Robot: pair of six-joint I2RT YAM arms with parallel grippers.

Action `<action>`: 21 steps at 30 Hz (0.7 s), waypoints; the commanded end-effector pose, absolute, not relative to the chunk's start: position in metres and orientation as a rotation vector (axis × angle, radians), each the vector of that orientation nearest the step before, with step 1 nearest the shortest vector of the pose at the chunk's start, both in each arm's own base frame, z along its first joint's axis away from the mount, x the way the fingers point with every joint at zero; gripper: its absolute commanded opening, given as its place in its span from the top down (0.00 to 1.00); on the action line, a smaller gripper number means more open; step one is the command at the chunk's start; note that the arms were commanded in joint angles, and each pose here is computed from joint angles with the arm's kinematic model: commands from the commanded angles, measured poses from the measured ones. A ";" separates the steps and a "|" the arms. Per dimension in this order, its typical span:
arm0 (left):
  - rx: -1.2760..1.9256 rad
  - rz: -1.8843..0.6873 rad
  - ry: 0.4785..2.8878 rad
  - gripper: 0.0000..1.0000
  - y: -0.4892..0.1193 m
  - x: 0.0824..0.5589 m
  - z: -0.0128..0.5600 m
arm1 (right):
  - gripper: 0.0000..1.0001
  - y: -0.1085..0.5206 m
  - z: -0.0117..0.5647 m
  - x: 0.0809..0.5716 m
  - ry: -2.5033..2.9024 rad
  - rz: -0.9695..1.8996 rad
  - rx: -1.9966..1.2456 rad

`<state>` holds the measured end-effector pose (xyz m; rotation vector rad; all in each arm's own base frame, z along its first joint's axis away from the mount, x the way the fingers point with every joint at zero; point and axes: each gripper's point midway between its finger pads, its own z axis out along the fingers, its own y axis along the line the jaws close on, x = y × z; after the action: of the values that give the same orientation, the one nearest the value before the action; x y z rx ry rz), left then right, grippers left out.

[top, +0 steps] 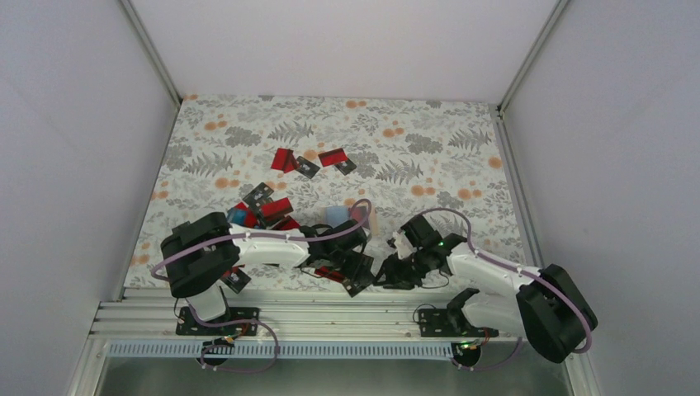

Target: Put the credit cards into the card holder

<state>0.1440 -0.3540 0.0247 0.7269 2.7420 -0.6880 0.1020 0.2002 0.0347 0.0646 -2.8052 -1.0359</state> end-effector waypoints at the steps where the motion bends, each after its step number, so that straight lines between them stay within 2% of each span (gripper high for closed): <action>1: 0.714 -0.659 2.861 0.38 -0.339 0.120 0.009 | 0.60 0.208 0.038 0.076 -2.697 -1.074 0.013; 7: 0.683 -0.660 2.840 0.38 -0.338 0.123 0.017 | 0.56 0.216 0.040 0.072 -2.673 -1.116 -0.123; 12: 0.637 -0.590 2.806 0.38 -0.329 0.134 0.026 | 0.48 0.231 0.040 0.071 -2.642 -1.166 -0.225; 21: 0.682 -0.700 2.783 0.41 -0.334 0.130 0.024 | 0.47 0.246 0.032 0.078 -2.663 -1.160 -0.466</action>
<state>0.1338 -0.3320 0.0249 0.6586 2.7919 -0.6438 0.0663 0.2363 0.0330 -0.2771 -2.6494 -1.1404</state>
